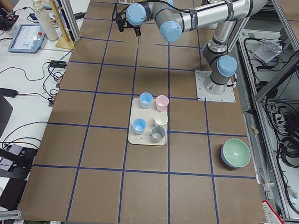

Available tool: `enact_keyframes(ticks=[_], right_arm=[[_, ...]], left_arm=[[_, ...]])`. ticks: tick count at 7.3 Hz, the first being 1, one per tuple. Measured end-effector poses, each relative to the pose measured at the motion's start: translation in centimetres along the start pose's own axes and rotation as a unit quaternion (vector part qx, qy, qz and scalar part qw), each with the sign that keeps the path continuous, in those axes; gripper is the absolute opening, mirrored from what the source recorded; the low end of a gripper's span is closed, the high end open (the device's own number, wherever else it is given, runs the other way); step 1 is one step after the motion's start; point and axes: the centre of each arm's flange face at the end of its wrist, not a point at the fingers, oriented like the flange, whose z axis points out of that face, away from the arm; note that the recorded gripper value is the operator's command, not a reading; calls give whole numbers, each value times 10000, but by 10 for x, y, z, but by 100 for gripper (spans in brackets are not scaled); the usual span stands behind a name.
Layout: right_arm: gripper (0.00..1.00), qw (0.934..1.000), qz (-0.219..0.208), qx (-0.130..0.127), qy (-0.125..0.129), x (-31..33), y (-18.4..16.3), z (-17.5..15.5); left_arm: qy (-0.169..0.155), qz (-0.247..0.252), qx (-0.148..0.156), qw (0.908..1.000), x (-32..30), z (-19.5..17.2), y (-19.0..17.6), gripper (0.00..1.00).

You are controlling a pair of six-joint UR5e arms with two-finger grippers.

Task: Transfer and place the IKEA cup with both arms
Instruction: 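Carry the yellow cup toward the left gripper while the left arm reaches in, then close the left gripper on the yellow cup rim beside the right gripper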

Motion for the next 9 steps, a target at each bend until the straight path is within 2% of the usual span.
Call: enact_keyframes(ticks=[1,2,4,5,6,7,9], right_arm=[[20,9981,189,29,-583,5,2,5],[19,9928,425,40,-1116,15,6,12],[19,9755,863,80,-2021,35,11,26],[19,9659,1023,116,-2375,43,10,30],[19,9602,1110,138,-2560,47,9,33],[19,9579,1148,143,-2626,49,9,34],[19,9566,1176,139,-2663,50,9,35]], left_arm=[[350,-54,-15,9994,0,7,1,100],[822,-63,-29,9966,8,16,6,100],[1661,146,-123,9859,49,35,30,100],[1907,205,-153,9813,62,39,39,100],[2123,238,-134,9768,71,38,44,100],[2305,285,-90,9726,78,34,49,100],[2444,412,-23,9688,91,27,57,100]])
